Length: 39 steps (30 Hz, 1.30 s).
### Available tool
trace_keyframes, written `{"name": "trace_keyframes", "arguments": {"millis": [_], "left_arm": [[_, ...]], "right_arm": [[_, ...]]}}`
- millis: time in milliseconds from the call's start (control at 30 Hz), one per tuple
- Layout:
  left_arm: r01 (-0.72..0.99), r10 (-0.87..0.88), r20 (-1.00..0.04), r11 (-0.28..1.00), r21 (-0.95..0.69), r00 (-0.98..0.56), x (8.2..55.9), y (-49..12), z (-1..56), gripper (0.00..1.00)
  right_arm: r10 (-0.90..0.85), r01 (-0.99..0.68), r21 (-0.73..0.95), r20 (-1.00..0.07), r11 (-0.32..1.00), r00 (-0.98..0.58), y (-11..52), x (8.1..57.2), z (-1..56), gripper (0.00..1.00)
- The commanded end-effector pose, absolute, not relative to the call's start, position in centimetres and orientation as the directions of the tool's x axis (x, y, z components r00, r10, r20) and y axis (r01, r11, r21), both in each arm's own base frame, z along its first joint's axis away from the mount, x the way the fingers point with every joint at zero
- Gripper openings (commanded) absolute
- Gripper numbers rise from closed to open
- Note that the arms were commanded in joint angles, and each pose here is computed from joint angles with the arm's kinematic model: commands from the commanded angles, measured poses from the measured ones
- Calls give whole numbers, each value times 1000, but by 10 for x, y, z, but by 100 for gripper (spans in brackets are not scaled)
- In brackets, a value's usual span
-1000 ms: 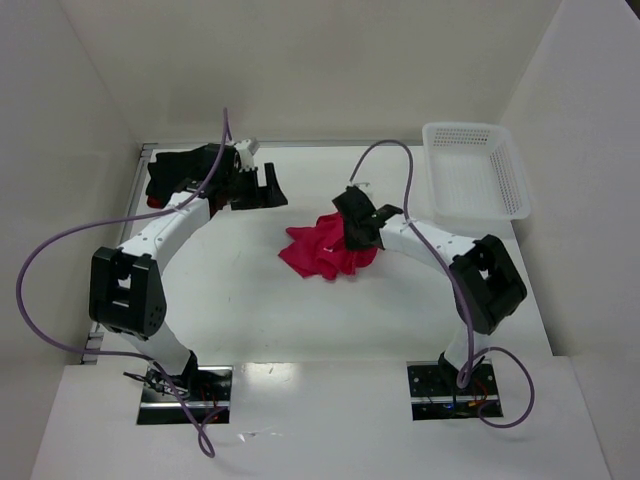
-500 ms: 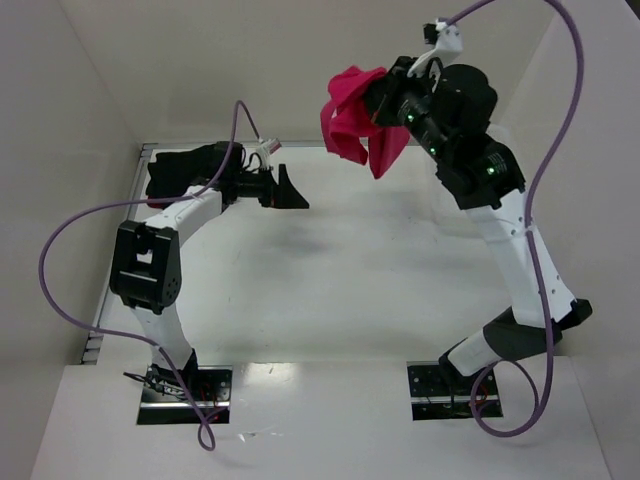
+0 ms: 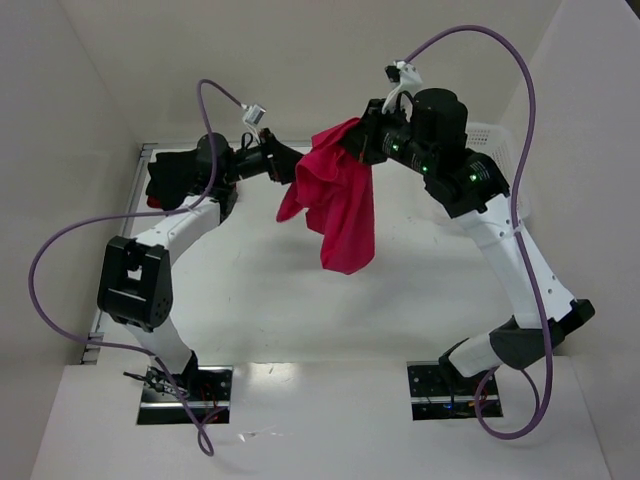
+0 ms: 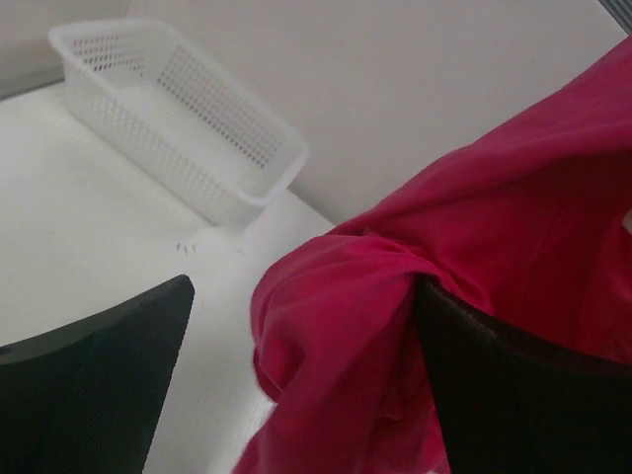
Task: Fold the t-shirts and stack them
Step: Flatten out the tshirt
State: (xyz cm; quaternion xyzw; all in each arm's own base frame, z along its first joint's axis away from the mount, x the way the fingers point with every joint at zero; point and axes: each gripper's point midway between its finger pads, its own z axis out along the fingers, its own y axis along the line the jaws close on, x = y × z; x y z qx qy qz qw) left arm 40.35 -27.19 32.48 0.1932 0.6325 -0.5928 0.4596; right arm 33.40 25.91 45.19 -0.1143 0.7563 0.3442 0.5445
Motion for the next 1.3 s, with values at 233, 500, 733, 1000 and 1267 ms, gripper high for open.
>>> {"name": "trace_keyframes", "arguments": {"millis": [233, 500, 733, 1000, 1267], "left_arm": [[877, -295, -867, 149, -456, -401, 340, -319, 373, 0], [619, -419, -908, 711, -332, -6, 335, -188, 480, 0], [504, -382, -914, 821, -267, 138, 313, -146, 515, 0], [155, -279, -939, 956, -250, 200, 336, -82, 503, 0], [82, -310, -944, 950, -302, 116, 363, -81, 475, 0]], "right_arm": [[285, -466, 372, -926, 803, -248, 223, 327, 478, 0], [377, -142, 395, -916, 908, -136, 148, 374, 464, 0], [422, -287, 437, -899, 852, -117, 170, 382, 491, 0], [407, -304, 418, -908, 856, -103, 165, 396, 492, 6], [434, -348, 462, -886, 816, -161, 165, 399, 469, 1]]}}
